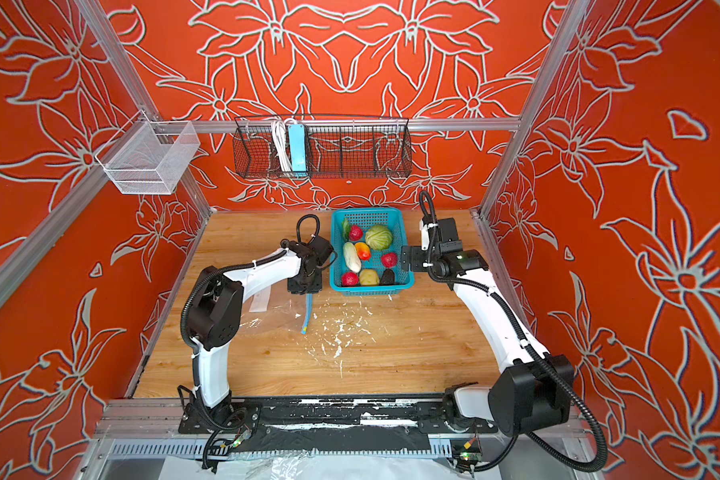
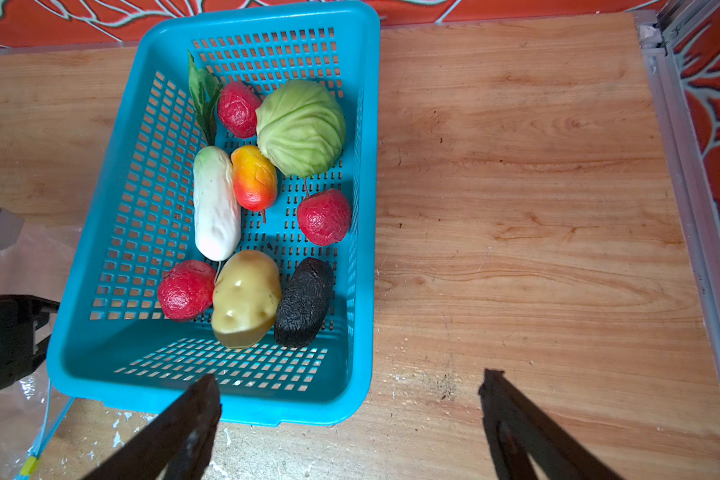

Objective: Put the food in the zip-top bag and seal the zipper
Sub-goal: 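Grasp the bag's blue zipper with the left gripper while the right moves over the basket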

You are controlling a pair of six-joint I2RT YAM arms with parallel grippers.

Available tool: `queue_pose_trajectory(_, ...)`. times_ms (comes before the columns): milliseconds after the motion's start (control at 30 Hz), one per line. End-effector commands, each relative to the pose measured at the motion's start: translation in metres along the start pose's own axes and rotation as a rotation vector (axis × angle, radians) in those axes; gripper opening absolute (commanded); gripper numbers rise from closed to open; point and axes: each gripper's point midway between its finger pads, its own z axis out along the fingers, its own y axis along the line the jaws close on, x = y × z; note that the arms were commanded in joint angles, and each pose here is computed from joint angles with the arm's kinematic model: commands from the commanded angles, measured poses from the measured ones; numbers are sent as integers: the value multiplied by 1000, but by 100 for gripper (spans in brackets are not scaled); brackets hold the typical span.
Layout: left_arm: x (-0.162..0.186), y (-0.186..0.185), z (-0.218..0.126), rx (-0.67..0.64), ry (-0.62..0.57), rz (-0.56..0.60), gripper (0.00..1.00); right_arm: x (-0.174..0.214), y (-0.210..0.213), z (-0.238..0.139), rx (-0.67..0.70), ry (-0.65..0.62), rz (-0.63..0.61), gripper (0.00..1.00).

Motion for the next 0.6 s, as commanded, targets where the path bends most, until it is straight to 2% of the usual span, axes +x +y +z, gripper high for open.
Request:
queue_pose_trajectory(0,0,6,-3,-46,-5,8,33,-1,1,-7,6,-10,11,98)
queue_pose_trajectory(100,0,5,-3,-52,-8,11,20,-1,0,-7,7,-9,13,98)
queue_pose_trajectory(200,0,7,-4,-61,-8,10,2,0,1,-6,4,-3,16,98)
queue_pose_trajectory(233,0,8,-5,-65,-9,10,0,1,1,-4,3,0,16,98)
queue_pose_trajectory(367,-2,15,-15,-89,-32,-20,0,-2,2,0,5,14,-4,98)
queue_pose_trajectory(567,-7,18,-43,-21,-102,-38,0,-14,-1,0,40,44,-18,98)
